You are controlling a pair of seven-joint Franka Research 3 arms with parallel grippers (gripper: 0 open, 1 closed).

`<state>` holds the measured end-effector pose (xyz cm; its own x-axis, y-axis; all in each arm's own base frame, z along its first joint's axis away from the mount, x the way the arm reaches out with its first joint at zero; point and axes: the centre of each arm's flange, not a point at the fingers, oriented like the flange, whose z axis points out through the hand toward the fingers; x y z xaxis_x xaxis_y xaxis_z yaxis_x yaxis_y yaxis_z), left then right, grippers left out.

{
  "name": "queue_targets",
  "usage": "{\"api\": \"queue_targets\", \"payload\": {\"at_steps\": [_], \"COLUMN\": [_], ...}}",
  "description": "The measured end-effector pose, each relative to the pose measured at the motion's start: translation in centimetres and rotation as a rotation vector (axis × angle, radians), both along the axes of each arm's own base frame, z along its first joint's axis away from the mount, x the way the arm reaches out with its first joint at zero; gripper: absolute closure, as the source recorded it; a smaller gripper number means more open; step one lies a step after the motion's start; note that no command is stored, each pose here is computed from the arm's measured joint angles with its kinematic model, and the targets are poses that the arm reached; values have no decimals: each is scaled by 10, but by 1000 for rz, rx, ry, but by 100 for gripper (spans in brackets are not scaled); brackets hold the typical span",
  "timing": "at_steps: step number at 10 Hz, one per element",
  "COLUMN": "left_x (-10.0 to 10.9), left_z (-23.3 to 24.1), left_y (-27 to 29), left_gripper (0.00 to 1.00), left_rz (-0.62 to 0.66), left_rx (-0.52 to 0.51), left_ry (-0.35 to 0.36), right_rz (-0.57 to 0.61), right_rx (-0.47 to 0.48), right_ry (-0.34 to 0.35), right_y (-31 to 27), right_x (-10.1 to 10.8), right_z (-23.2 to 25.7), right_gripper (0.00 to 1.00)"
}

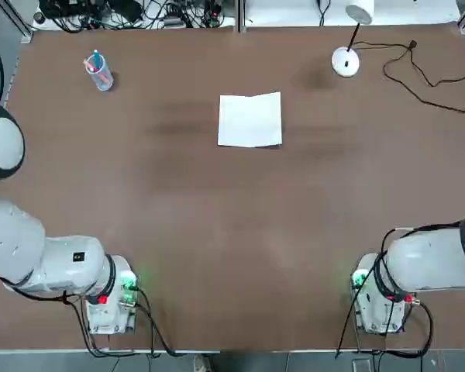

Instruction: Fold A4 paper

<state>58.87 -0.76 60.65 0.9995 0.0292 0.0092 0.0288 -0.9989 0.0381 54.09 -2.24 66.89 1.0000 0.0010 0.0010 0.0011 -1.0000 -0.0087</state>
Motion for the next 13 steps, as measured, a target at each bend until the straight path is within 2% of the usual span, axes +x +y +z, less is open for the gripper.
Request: {"api": "queue_targets", "payload": {"at_steps": [5, 6, 7, 8, 10, 11, 13], "left_x": [0, 1, 1, 2, 8, 16, 30], "left_z": [-1, -2, -3, -6, -26, -40, -72], "left_y": [2, 0, -5, -17, -42, -62, -137], "left_gripper": [0, 1, 7, 15, 44, 61, 91], "left_rz": [-1, 3, 11, 16, 37, 68, 161], "left_rx": [22, 30, 26, -10, -130, -172, -205], "left_ry": [1, 2, 5, 13, 58, 69, 64], "right_rz": [10, 21, 36, 53, 84, 107, 138], "right_rx": [1, 4, 17, 36, 92, 119, 146], "right_ry": [8, 20, 27, 31, 52, 57, 64], "right_y": [5, 11, 21, 32, 56, 75, 123], "right_x": [0, 1, 4, 8, 9, 9, 7], "right_z": [-3, -10, -23, -37, -57, -67, -97], "right_gripper": [0, 0, 0, 2, 11, 18, 30]}}
